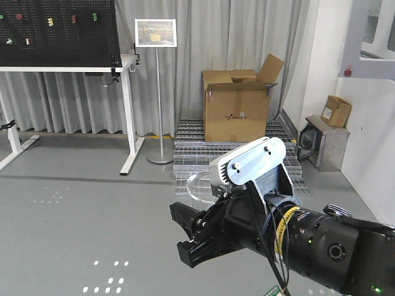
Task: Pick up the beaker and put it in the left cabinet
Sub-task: 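Carry the beaker in the right gripper toward the open cabinet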
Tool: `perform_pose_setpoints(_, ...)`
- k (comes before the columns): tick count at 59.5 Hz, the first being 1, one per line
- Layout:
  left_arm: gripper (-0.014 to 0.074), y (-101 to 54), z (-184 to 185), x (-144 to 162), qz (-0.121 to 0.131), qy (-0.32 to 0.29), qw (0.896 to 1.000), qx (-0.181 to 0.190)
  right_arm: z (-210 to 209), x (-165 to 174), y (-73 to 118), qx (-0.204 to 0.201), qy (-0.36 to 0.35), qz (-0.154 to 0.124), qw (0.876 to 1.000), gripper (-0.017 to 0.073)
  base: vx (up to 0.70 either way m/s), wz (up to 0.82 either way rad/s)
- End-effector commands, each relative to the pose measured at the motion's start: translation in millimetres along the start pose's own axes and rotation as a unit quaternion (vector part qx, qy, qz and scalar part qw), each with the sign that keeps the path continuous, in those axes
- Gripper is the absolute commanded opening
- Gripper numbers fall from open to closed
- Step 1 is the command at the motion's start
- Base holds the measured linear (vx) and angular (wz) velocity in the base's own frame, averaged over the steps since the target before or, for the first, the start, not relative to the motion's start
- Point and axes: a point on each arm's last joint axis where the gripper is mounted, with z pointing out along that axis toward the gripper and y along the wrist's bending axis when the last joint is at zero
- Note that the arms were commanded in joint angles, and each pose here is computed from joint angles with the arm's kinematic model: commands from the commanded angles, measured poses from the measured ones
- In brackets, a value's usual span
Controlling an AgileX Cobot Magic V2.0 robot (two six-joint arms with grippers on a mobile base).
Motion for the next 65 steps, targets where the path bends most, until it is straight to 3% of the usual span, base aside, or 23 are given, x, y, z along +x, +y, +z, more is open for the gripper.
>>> perform_pose_setpoints(1,0.0001,0.0,-1.3,-2.6,-0.003,-0.039,0.999,-0.003,-11.6,-22.5,0.5,-0.013,-0.053,-0.008,0.998,-0.0001,0.72,-0.03)
perform_pose_setpoints(65,0.0001,0.0,-1.3,-2.6,-0.003,-0.039,0.999,-0.003,-11.6,-22.5,0.5,-0.013,-0.053,-0.008,0.998,-0.0001,0.67,-0.02)
